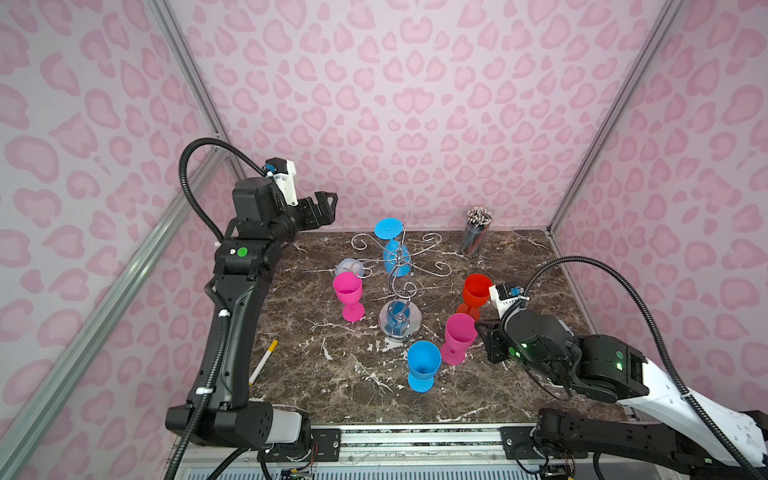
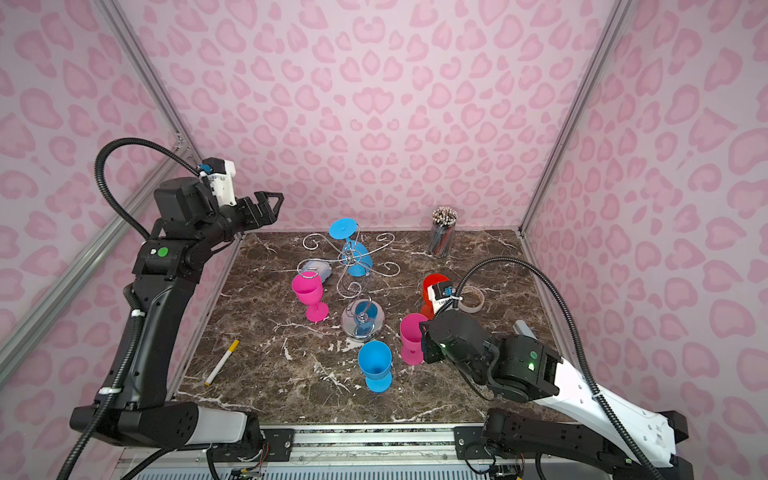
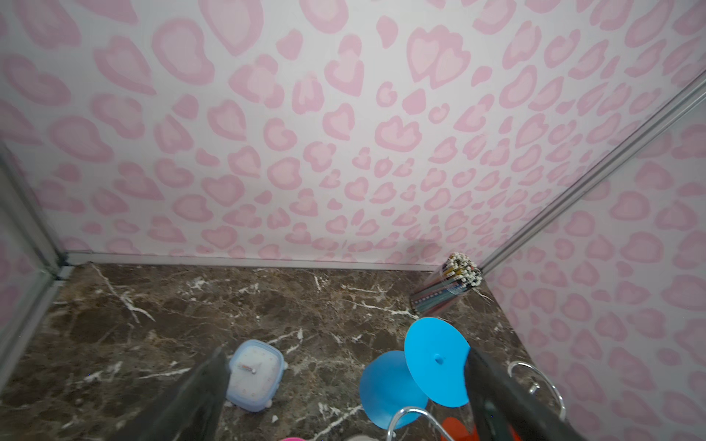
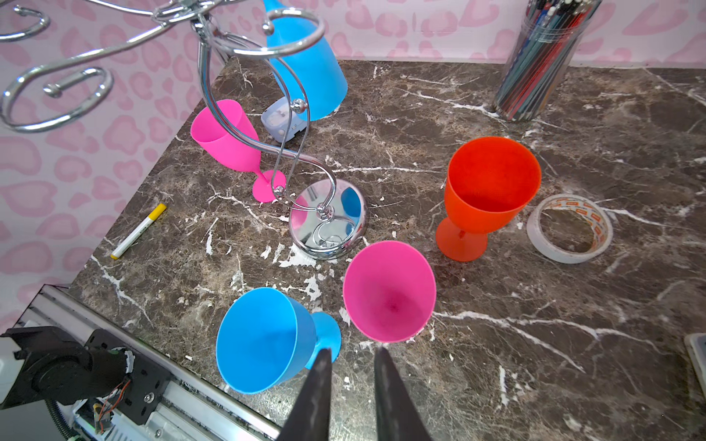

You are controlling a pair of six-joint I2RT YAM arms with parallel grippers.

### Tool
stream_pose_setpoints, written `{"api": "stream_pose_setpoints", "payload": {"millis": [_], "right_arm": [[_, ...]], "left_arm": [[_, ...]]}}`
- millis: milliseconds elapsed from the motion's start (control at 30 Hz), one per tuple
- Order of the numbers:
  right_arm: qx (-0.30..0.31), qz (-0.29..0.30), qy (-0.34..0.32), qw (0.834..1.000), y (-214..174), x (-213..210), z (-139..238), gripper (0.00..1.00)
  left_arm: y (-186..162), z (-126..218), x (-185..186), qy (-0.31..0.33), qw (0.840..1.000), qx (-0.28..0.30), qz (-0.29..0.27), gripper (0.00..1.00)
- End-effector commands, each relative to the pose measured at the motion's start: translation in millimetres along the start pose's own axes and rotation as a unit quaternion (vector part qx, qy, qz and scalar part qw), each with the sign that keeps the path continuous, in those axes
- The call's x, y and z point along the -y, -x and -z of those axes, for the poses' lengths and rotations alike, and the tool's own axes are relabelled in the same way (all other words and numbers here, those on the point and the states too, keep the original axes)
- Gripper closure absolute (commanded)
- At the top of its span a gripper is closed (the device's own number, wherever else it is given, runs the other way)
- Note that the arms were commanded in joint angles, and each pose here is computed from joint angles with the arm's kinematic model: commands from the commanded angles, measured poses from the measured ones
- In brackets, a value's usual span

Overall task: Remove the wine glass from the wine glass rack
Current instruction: 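Reach the left gripper up to the blue glass hanging on the rack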

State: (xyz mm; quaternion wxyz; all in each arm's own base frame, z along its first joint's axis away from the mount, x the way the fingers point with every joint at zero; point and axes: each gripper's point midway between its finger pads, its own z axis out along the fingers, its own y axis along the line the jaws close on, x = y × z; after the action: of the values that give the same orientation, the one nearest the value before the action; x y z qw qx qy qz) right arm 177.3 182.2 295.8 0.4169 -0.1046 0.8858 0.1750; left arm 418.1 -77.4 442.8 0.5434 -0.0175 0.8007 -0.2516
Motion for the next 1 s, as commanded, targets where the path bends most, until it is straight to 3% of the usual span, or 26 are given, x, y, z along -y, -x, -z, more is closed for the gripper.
{"api": "stream_pose_setpoints", "payload": {"millis": [0, 133, 567, 967], "right_arm": [[0.005, 0.003, 0.009, 1.000, 1.9, -3.9, -1.3, 0.78], [0.003, -0.004, 0.014, 1.000, -1.3, -4.8, -3.5, 0.77], [-0.021, -0.008, 0.009, 1.000, -12.0, -9.7, -16.8, 0.78], [-0.042, -0.003, 0.006, 0.999, -20.2, -13.1, -24.5, 0.78]], "left_arm": [[-7.3, -13.9, 16.6, -0.107, 0.991, -0.042, 0.075, 0.03], [-23.9, -36.8, 12.3, -0.142, 0.980, -0.084, 0.108, 0.00], [-94.4, -79.0, 27.8, -0.201, 0.947, -0.196, 0.154, 0.19], [-121.0, -90.2, 40.0, -0.218, 0.932, -0.233, 0.169, 0.31]]}}
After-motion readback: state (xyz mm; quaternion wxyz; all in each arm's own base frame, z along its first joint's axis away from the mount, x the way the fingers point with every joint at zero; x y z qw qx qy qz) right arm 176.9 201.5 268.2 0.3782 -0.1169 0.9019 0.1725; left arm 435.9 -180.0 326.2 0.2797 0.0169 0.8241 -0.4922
